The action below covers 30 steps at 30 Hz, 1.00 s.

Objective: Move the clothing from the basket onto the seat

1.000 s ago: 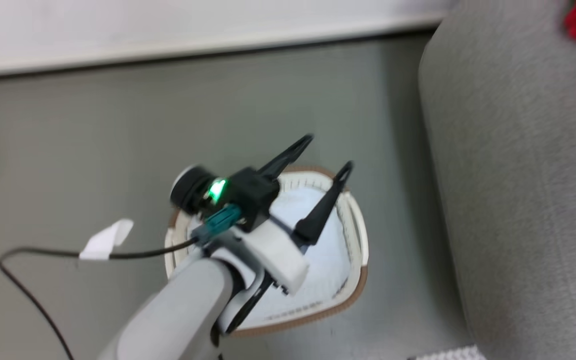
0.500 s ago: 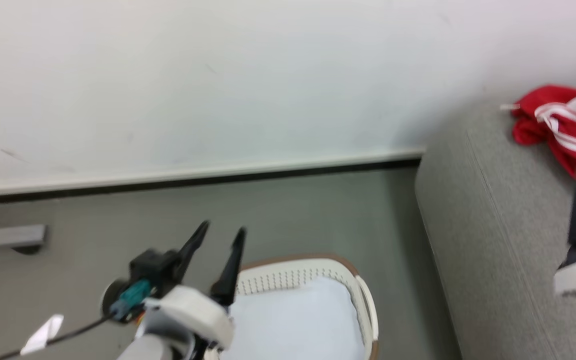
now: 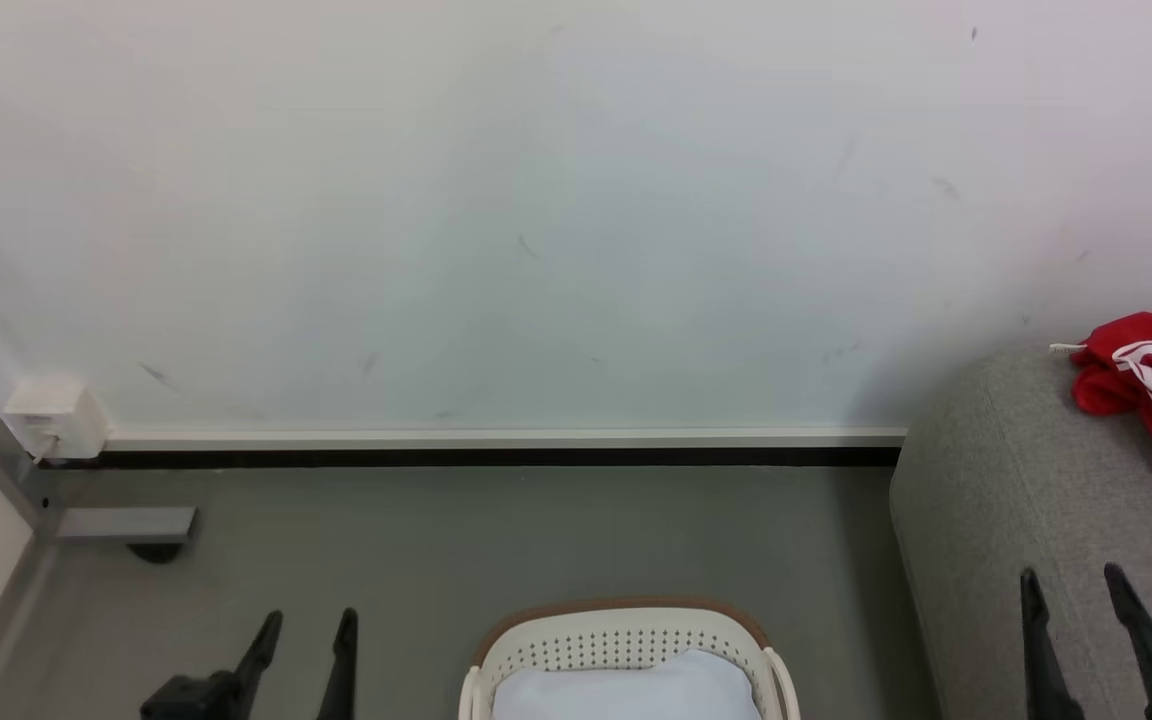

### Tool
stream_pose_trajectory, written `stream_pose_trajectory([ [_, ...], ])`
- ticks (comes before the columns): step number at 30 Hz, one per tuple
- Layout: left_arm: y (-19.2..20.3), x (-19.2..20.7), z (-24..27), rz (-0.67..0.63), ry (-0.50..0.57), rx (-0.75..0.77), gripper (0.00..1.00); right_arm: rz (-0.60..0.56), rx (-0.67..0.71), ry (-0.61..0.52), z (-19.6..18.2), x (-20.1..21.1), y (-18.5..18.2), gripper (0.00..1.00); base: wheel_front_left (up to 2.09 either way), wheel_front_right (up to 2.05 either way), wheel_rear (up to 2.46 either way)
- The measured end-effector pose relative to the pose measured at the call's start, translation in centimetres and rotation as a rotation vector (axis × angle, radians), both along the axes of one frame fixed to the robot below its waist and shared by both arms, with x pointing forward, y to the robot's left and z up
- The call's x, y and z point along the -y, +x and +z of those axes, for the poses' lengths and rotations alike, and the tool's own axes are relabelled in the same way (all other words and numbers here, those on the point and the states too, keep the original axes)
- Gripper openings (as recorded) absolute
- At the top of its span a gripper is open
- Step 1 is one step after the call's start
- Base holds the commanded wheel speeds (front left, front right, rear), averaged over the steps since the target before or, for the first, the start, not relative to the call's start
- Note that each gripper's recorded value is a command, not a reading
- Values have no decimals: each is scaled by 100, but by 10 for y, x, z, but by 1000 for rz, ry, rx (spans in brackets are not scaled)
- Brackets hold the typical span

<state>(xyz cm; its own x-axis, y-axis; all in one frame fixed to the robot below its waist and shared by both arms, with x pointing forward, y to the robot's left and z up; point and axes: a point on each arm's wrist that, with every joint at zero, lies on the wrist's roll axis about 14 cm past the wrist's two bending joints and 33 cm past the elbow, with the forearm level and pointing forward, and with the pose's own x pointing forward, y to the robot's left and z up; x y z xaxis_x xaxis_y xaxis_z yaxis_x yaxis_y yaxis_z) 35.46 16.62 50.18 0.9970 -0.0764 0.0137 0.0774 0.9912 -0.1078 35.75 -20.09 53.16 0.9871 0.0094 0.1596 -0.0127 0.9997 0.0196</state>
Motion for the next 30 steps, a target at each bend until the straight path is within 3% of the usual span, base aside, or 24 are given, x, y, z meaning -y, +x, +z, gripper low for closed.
stream_pose_trajectory([
  [7, -5, -22, 6, 77, 6, 36, 100, 34, -87, 73, -31, -14, -19, 100, 0, 0, 0],
  [30, -6, -22, -7, 77, 5, 25, 100, 47, -113, 108, -39, -20, -19, 100, 0, 0, 0],
])
